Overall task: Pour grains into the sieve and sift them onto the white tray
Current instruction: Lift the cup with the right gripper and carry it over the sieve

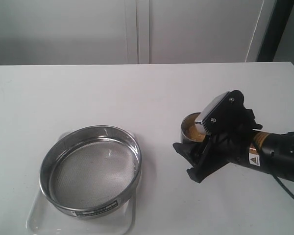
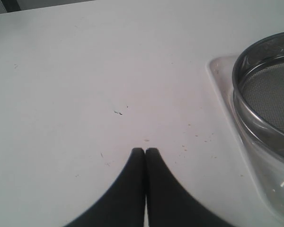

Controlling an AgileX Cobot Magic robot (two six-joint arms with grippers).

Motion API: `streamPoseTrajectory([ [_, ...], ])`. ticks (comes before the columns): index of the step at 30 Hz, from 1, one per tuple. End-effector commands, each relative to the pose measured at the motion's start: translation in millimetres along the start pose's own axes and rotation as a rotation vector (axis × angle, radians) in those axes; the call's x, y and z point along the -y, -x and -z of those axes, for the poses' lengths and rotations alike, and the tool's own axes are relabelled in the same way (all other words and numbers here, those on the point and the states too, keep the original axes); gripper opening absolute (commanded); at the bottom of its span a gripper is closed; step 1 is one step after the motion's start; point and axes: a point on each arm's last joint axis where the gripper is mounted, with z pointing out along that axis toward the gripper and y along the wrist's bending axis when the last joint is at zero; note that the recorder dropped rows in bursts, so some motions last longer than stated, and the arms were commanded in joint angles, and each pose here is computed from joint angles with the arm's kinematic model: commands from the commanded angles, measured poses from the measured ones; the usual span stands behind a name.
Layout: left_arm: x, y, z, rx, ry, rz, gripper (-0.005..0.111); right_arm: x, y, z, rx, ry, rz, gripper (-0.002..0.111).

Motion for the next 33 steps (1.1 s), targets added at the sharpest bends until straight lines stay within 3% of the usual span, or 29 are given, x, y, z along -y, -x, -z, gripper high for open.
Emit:
streamPoseTrajectory([
  [1,0.8,-1,0,-0.004,-0.010,0.017,0.000,-1,14,13,0.054,0.001,0.030,0.000],
  [13,0.8,-1,0,-0.004,-0.010,0.017,0.000,-10,29,30,0.088,0.056,0.049,0.000],
  [25,0.8,-1,0,-0.004,-0.010,0.017,0.000,-28,58,20,0.008,0.057,0.179,0.000],
  [33,0.8,-1,0,-0.004,-0.010,0.017,0.000,-46,86,17,0.052,0.090,0.239,0.000],
])
